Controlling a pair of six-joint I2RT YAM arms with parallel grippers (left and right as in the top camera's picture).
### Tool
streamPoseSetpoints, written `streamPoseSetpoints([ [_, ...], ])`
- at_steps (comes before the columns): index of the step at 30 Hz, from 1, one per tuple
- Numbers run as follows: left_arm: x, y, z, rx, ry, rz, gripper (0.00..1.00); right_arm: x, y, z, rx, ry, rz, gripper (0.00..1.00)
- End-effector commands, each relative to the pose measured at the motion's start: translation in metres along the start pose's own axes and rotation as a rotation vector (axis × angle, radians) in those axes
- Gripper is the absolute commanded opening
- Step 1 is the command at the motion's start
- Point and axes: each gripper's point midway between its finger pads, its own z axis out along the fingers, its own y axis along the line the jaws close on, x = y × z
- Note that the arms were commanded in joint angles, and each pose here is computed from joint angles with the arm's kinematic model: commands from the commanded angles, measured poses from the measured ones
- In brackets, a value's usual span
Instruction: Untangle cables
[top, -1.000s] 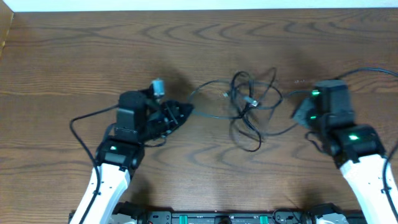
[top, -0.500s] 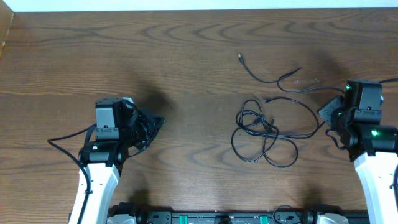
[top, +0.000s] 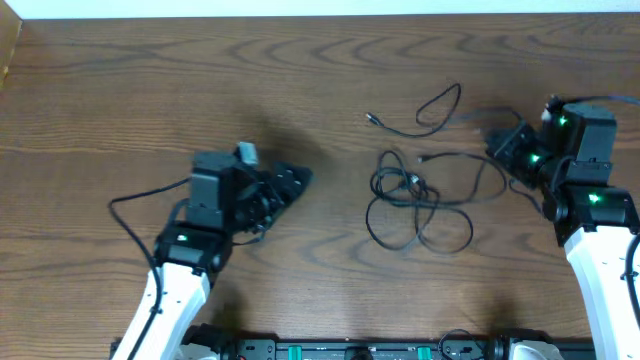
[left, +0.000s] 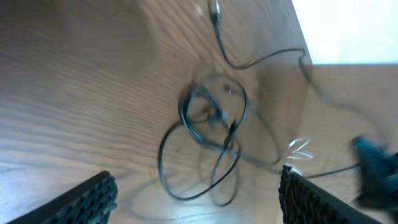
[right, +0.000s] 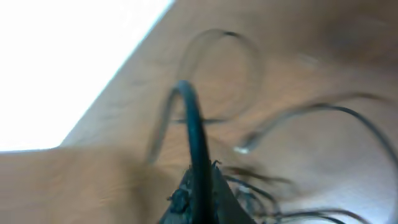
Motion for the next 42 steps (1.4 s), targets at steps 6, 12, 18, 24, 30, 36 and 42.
streamPoseSetpoints([
  [6,0.027,0.019,0.030,-0.231,-0.079,0.160,0.84,-0.005,0.087,-0.020,-0.432,0.030,-0.166,0.02],
  [12,0.032,0.034,0.056,-0.326,-0.152,0.064,0.84,0.000,0.114,-0.035,-0.578,0.098,-0.117,0.01],
  [18,0.044,0.037,0.084,-0.308,-0.127,-0.065,0.85,0.000,0.141,-0.056,-0.718,0.132,-0.125,0.02],
  [24,0.052,0.015,0.108,-0.186,-0.094,-0.250,0.92,0.005,0.175,-0.093,-0.925,0.142,-0.288,0.02],
  [30,0.059,-0.015,0.116,-0.058,-0.025,-0.183,0.93,0.015,0.181,-0.101,-0.972,0.167,-0.348,0.02],
  [36,0.078,-0.002,0.115,-0.119,0.051,0.220,0.92,0.024,0.174,-0.091,-0.938,0.203,-0.341,0.01],
  [42,0.088,0.020,0.112,-0.204,0.095,0.233,0.92,0.031,0.165,-0.077,-0.888,0.215,-0.342,0.02],
])
